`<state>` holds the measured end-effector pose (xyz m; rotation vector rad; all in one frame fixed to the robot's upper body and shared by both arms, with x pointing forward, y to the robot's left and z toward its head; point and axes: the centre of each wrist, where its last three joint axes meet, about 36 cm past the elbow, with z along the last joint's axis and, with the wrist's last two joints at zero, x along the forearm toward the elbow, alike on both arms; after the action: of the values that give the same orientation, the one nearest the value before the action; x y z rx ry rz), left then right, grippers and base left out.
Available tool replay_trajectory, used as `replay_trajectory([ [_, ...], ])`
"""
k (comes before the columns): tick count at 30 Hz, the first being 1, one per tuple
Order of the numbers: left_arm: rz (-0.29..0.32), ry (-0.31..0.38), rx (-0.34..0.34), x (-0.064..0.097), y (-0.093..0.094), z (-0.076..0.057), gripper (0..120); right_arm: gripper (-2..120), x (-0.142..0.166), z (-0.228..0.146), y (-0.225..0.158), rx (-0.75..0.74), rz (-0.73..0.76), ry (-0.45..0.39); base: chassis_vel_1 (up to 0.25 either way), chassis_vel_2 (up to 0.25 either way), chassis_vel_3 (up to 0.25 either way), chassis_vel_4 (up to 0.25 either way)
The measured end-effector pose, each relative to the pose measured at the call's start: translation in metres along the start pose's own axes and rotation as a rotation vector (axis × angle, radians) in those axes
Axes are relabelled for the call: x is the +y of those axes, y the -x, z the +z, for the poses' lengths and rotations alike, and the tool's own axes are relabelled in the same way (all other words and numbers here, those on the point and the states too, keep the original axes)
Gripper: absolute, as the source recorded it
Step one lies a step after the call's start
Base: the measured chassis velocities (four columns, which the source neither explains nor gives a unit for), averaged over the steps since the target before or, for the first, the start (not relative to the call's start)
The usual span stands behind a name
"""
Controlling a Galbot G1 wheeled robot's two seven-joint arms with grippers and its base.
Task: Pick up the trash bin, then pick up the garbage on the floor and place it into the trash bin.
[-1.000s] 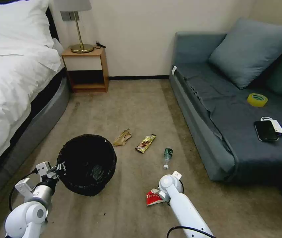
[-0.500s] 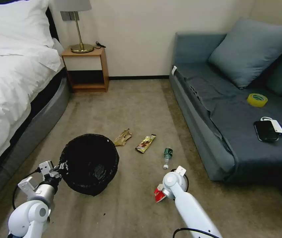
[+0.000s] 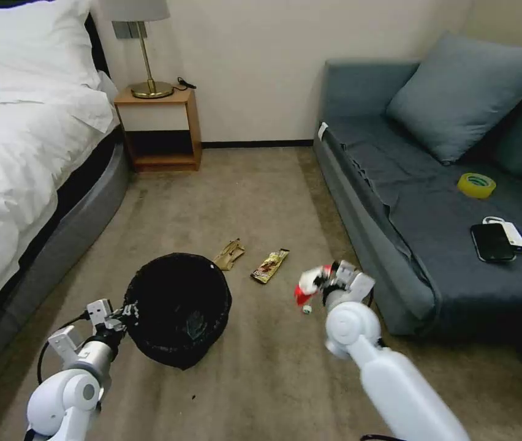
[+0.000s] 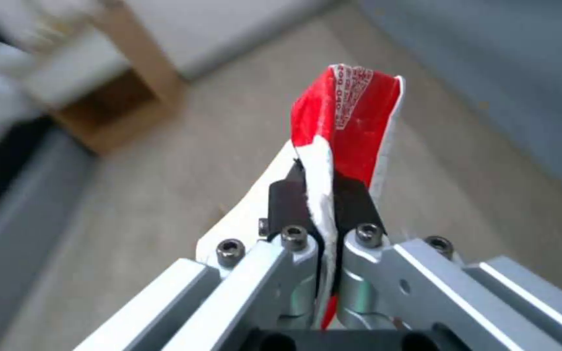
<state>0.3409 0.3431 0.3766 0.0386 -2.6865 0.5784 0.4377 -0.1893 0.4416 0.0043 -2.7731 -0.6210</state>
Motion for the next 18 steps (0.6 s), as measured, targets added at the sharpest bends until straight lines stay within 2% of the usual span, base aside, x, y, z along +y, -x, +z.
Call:
replay_trajectory([
  [1, 0.0, 0.0, 0.0, 0.0, 0.0, 0.0, 4, 0, 0.0, 0.0, 0.0, 0.0, 0.0, 0.0, 0.0, 0.0, 0.0, 0.0],
  [4, 0.019, -0.003, 0.039, -0.005, 0.007, 0.002, 4, 0, -0.007, -0.022, -0.016, -0.112, -0.168, -0.055, 0.0, 0.0, 0.0, 0.0],
  [6, 0.023, -0.005, 0.046, -0.005, 0.008, 0.001, 4, 0, -0.007, -0.025, -0.018, -0.124, -0.191, -0.058, 0.0, 0.0, 0.0, 0.0],
  [7, 0.04, -0.011, 0.073, -0.009, 0.014, 0.002, 4, 0, -0.005, -0.033, -0.028, -0.173, -0.298, -0.07, 0.0, 0.0, 0.0, 0.0],
  [10, 0.085, -0.017, 0.116, -0.022, 0.026, 0.004, 4, 0, 0.003, -0.041, -0.046, -0.212, -0.46, -0.077, 0.0, 0.0, 0.0, 0.0],
  [15, 0.138, -0.019, 0.148, -0.042, 0.038, 0.006, 4, 0, 0.017, -0.033, -0.064, -0.186, -0.624, -0.079, 0.0, 0.0, 0.0, 0.0],
  [18, 0.158, -0.023, 0.16, -0.05, 0.041, 0.009, 4, 0, 0.021, -0.025, -0.068, -0.162, -0.67, -0.088, 0.0, 0.0, 0.0, 0.0],
])
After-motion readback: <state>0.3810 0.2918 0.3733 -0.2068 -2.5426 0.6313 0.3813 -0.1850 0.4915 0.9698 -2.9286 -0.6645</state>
